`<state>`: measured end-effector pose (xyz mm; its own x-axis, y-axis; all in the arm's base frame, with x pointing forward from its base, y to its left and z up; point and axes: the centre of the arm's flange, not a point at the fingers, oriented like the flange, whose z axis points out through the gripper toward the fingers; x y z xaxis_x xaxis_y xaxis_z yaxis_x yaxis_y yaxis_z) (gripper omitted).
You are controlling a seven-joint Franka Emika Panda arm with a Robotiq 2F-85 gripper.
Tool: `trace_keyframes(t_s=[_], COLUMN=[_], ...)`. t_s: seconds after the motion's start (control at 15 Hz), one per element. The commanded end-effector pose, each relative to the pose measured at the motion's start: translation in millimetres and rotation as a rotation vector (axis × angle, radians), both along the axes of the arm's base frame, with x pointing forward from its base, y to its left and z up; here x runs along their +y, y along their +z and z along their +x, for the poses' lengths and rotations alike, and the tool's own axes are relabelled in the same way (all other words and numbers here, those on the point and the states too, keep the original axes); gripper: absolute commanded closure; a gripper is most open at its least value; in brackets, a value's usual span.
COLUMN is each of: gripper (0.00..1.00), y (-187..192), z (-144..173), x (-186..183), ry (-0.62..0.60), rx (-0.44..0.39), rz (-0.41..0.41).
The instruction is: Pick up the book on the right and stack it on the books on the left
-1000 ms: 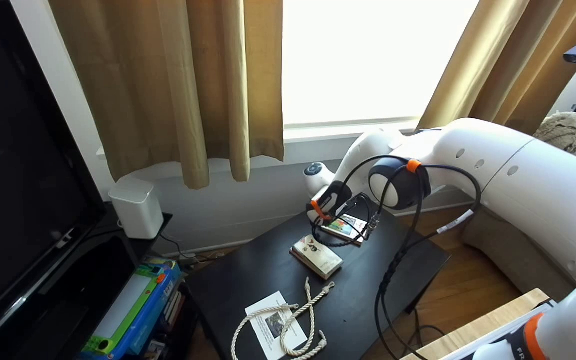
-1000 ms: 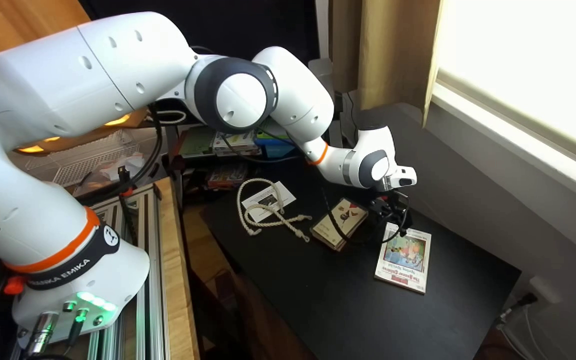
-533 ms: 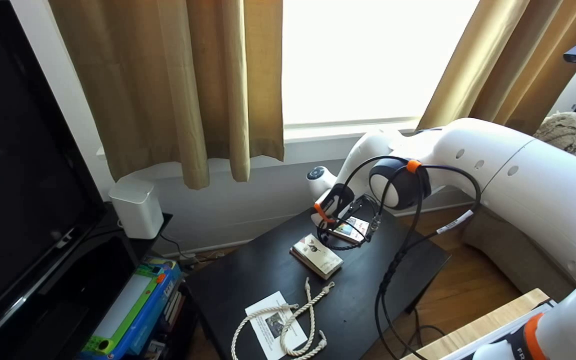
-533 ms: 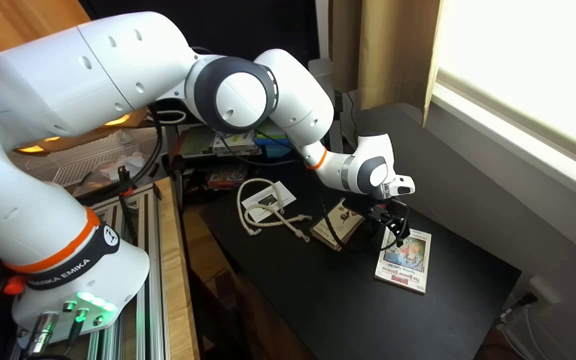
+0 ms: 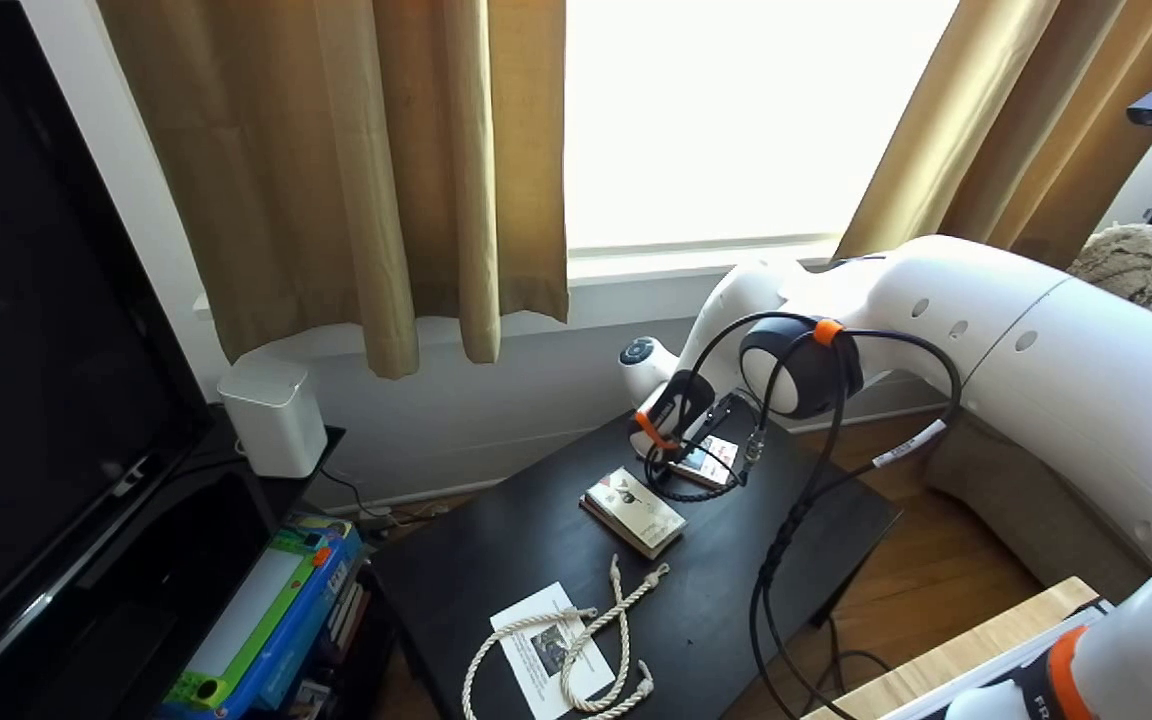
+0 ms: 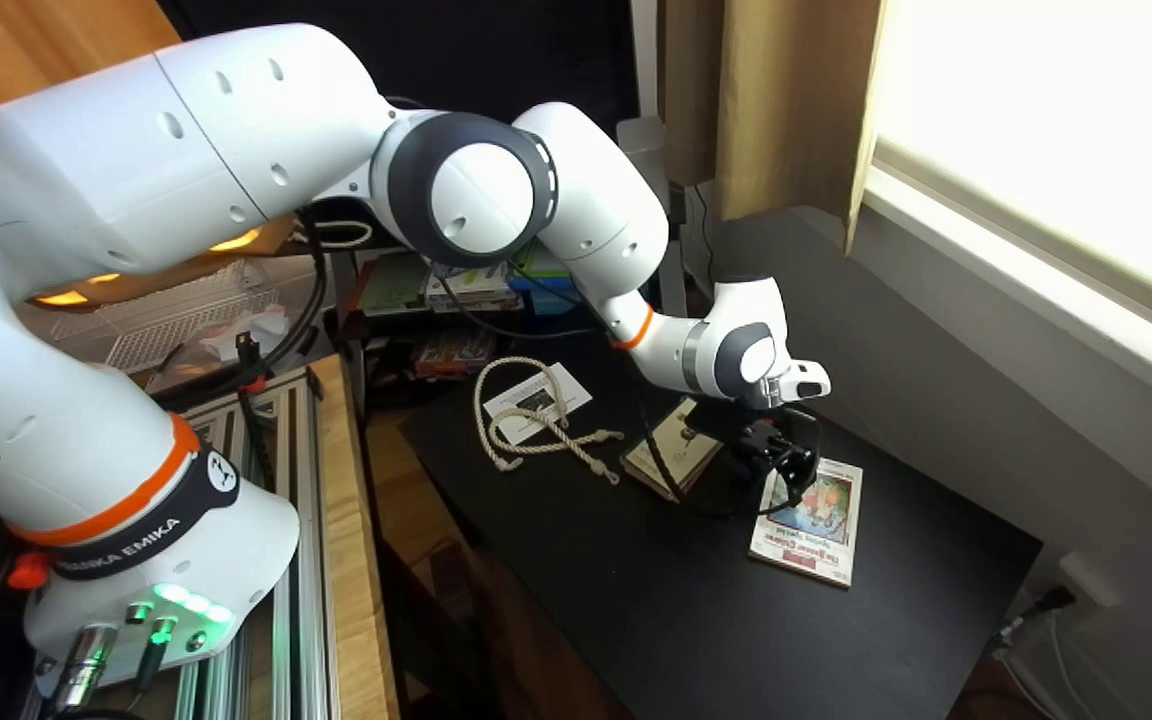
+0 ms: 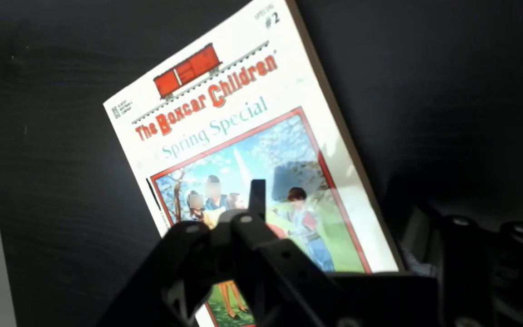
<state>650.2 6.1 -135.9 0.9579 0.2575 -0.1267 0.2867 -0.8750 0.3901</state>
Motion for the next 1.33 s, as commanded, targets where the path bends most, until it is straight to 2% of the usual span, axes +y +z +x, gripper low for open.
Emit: trace_keyframes(t_s=[0.0,0.2,0.33,0.4,1.07,1.27], gripper=[0.62,0.86,0.97,0.99,0.99,0.99], y=[-50,-56,-55,-53,-19,2], z=[18,14,15,15,19,20], x=[-3,-2,-2,-2,-8,-3], ry=[0.047,0.062,0.068,0.068,0.036,0.062], rx=[0.007,0.009,0.009,0.005,-0.011,-0.017], rz=[0.007,0.03,0.039,0.045,0.07,0.099])
